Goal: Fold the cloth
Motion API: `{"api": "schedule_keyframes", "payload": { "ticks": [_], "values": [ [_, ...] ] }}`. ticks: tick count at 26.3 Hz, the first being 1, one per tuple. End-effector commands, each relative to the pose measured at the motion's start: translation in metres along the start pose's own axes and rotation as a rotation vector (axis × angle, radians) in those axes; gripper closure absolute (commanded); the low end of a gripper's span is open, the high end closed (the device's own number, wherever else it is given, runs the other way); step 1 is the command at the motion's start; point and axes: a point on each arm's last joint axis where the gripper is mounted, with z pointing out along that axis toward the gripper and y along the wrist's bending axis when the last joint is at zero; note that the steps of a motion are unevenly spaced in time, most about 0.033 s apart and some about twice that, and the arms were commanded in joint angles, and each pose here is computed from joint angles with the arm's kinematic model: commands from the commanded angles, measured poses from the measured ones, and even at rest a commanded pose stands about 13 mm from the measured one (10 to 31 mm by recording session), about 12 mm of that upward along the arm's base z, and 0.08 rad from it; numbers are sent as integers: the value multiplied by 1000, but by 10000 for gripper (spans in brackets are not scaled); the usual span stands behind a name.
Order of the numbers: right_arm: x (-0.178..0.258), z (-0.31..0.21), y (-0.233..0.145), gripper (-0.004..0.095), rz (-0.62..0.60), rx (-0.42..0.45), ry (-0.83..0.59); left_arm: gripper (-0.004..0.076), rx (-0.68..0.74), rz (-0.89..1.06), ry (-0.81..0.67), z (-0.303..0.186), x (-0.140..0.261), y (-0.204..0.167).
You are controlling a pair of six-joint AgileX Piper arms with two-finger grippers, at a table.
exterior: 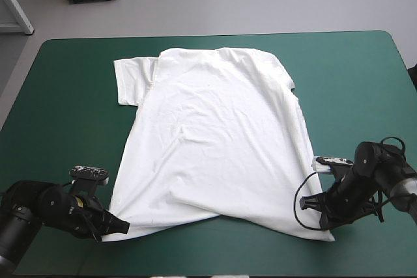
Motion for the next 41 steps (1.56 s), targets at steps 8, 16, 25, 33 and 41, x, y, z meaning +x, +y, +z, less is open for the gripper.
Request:
{"api": "schedule_keyframes", "payload": {
  "ticks": [8, 16, 25, 33, 41],
  "values": [
    [20, 0, 2, 917, 8, -22, 32, 741, 38, -7, 4, 1, 10, -3],
    [16, -6, 6, 583, -11, -49, 4, 525, 126, 19, -38, -6, 4, -13],
    [-8, -67, 22, 322, -65, -67, -231, 227, 78, 68, -170, -55, -14, -16],
    [-6, -173, 43, 366, -138, -44, -625, 227, -15, 94, -402, -117, -34, -18],
    [8, -233, 48, 386, -156, 46, -845, 245, -115, 98, -416, -104, -137, -9]
  ]
}}
